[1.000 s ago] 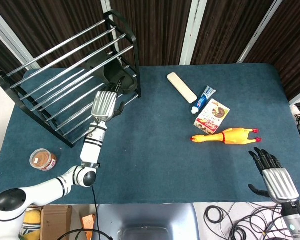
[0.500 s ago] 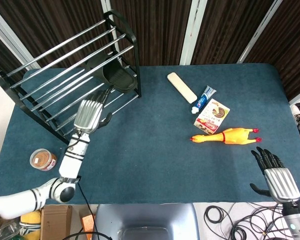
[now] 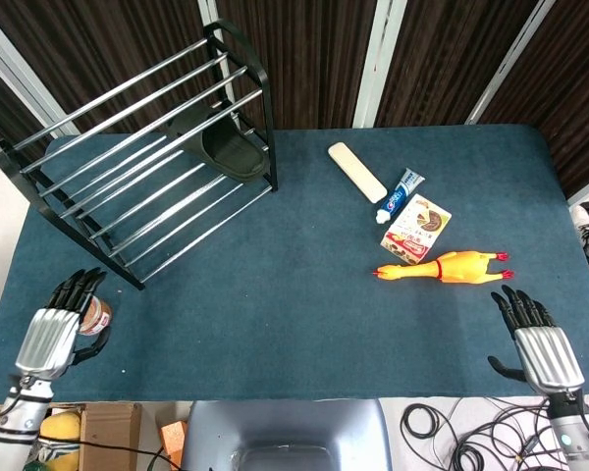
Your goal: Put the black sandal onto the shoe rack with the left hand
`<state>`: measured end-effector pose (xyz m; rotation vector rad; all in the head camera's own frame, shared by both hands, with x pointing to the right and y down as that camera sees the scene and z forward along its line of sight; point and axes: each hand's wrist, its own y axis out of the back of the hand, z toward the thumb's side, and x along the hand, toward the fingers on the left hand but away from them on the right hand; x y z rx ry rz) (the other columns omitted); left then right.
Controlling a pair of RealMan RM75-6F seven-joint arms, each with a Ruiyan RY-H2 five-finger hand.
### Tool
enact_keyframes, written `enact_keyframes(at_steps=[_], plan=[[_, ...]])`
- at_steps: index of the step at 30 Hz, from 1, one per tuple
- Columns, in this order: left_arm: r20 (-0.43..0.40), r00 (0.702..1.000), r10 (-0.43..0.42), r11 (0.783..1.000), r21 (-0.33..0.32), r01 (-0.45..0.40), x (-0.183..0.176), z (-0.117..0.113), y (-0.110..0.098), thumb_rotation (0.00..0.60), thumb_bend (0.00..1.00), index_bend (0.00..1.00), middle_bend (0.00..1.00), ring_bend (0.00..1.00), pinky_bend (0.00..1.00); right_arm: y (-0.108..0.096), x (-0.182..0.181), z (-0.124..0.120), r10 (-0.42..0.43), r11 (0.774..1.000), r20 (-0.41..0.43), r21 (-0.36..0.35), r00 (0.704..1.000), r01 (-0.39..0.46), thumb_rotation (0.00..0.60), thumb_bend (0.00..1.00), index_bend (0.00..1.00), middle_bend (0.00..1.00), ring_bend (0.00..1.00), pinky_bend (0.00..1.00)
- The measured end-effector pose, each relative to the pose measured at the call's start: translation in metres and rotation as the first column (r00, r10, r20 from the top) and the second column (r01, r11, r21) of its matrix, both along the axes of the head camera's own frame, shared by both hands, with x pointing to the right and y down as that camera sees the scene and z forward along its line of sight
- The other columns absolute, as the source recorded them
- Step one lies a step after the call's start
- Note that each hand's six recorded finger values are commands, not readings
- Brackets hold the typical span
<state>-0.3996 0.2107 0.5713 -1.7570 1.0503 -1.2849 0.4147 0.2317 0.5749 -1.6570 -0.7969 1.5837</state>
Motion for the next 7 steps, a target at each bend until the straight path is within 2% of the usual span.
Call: enact_keyframes(at_steps=[5,7], plan=[[-0.057,0.998,0.021,1.0,0.015,-0.02,-0.02,-0.006,0.027,0.6,0.36,0.0,0.05,0.01,0.12,0.001,0.001,-0.001,0.0,1.0,-0.003,0.002,1.0,0.0,0.6,0.13,0.0,0.0,0.0,0.14],[-0.063,0.998,0.028,1.0,0.011,-0.028,-0.02,-0.006,0.031,0.6,0.36,0.0,0.05,0.01,0.12,0.002,0.001,0.0,-0.001,1.0,-0.004,-0.002,1.0,0.001,0.6,0.13,0.0,0.0,0.0,0.14]])
